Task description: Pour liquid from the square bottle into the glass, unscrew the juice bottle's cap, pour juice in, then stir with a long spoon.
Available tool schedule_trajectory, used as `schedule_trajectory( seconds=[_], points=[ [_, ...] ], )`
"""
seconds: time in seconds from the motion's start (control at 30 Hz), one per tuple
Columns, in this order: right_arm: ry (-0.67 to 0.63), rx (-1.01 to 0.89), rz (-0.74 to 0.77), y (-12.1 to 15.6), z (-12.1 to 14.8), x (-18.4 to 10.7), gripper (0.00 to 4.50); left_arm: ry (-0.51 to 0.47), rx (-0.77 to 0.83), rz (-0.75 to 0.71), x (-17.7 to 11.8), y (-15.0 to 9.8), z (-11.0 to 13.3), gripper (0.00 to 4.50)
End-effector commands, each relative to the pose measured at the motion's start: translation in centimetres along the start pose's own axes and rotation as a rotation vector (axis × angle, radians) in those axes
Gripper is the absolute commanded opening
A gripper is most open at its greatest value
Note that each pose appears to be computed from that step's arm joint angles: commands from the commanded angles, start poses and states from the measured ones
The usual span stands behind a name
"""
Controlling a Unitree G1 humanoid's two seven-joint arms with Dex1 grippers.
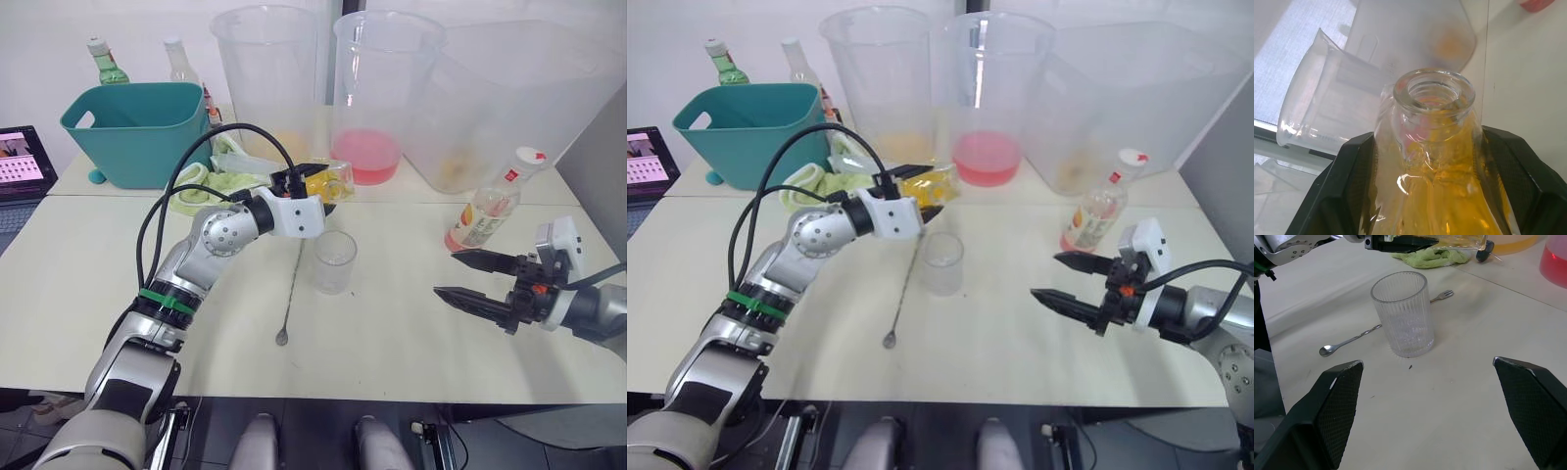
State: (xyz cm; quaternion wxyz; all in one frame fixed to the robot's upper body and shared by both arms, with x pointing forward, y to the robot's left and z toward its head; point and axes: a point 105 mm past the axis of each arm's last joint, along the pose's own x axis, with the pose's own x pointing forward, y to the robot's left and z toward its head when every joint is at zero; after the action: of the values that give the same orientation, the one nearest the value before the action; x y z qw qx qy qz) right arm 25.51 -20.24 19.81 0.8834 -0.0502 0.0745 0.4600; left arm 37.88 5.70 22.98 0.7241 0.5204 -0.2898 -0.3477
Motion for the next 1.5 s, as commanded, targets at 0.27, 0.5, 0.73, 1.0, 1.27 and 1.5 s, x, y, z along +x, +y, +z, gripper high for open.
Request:
schedule_trajectory(
  seconds=[0.27,0.5,0.73,1.0,1.27,1.5],
  points=[
    [-0.031,-0.055,0.008,0.2,1.4,0.3,4.50,-0.075,0.189,0.110,-0.8,2.5,1.6,2.79],
    [-0.025,-0.067,0.006,0.2,1.5,0.3,4.50,-0.077,0.287,0.112,-0.7,2.7,1.5,2.79],
    [-0.030,-0.069,0.001,0.3,1.6,0.3,4.50,-0.090,0.304,0.111,-0.8,2.2,1.4,2.79],
    [-0.034,-0.072,-0.003,0.2,1.7,0.4,4.50,-0.121,0.374,0.093,-0.6,1.8,2.1,2.79],
    [-0.037,-0.074,-0.003,0.3,1.7,0.4,4.50,-0.127,0.433,0.096,-0.5,1.6,2.4,2.79],
    [-0.036,-0.076,-0.003,0.2,1.8,0.4,4.50,-0.134,0.477,0.096,-0.5,1.6,2.5,2.79]
  ],
)
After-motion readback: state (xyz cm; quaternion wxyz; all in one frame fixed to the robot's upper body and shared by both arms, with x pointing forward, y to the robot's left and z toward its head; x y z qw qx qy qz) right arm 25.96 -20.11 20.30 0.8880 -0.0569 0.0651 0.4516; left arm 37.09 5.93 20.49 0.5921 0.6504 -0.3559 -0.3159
